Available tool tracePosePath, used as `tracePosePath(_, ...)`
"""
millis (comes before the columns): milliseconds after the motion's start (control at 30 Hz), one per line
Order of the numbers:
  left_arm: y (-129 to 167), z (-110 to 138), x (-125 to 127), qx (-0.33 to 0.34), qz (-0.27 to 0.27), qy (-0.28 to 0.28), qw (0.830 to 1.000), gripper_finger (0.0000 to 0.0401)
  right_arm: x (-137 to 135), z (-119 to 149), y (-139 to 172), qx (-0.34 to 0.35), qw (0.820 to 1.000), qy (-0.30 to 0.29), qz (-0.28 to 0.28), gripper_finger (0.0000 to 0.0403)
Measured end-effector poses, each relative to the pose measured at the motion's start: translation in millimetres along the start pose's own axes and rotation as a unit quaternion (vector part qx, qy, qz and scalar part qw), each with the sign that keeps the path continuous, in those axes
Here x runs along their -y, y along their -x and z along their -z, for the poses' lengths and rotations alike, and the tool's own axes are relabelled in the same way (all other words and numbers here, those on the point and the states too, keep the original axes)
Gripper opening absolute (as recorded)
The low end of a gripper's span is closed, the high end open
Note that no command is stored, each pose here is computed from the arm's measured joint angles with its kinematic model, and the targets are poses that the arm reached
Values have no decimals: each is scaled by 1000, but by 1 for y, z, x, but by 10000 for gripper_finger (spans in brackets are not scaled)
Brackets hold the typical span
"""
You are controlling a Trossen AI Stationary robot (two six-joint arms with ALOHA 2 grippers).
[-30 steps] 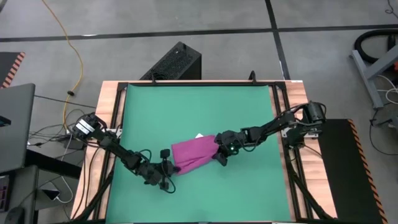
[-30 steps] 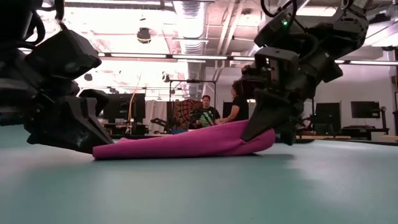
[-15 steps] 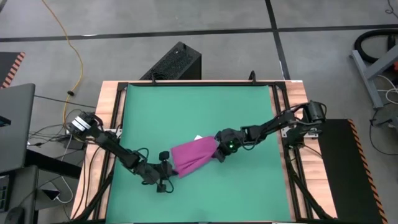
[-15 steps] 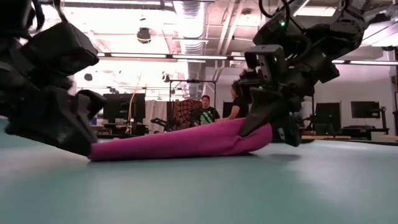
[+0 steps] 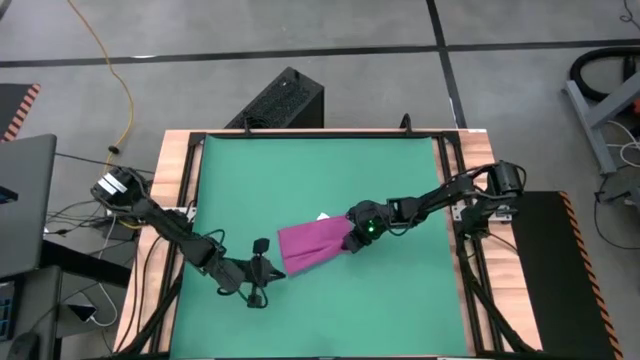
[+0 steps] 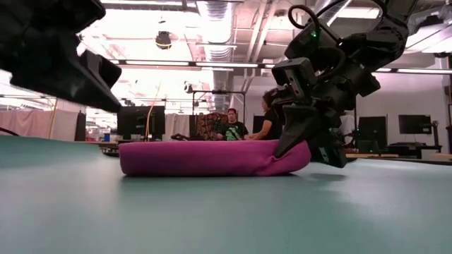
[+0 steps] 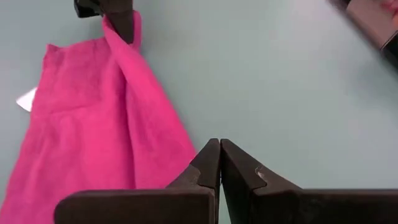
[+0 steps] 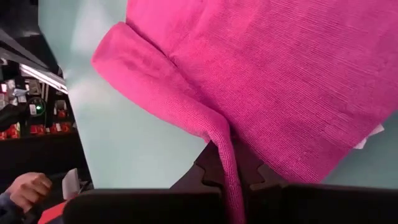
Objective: Roll towel
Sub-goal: Roll the violet towel
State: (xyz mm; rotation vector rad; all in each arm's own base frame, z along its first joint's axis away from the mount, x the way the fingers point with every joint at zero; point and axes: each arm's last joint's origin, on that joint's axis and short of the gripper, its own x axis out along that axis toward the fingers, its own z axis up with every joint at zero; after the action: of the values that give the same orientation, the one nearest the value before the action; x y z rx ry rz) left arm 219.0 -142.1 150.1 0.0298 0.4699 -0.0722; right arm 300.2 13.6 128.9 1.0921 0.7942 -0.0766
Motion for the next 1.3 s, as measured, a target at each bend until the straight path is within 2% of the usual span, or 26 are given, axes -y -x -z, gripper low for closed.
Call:
tracePosePath(233,-21,-1,29,-41,-27,-141,989,0,1,-2,1,-3,1000,-5,-1,16)
tracePosePath(433,-39,-2,43,-101,-52,-202,973,0,1,-2,1,-19,1000,-16,-11,16)
tracePosePath(667,-44,-1,36,-105,-113,-216,964,0,-1,-2,1,-27,999,-8,-26,15)
tracePosePath(800,-45,-2,34,-107,-120,-217,963,0,-1,-2,1,-27,999,-4,-27,16)
tracePosePath(967,-44,-2,32,-102,-153,-227,956,0,-1,-2,1,-27,999,1,-27,16)
tracePosePath(1067,-45,-3,33,-101,-146,-228,958,0,-1,-2,1,-27,999,1,-27,16)
tracePosePath(1167,-42,-6,44,-88,-110,-242,960,0,-1,-2,1,-27,999,-1,-27,16)
tracePosePath(1300,-35,0,53,-97,-99,-269,953,0,-1,-2,1,-27,999,0,-27,16)
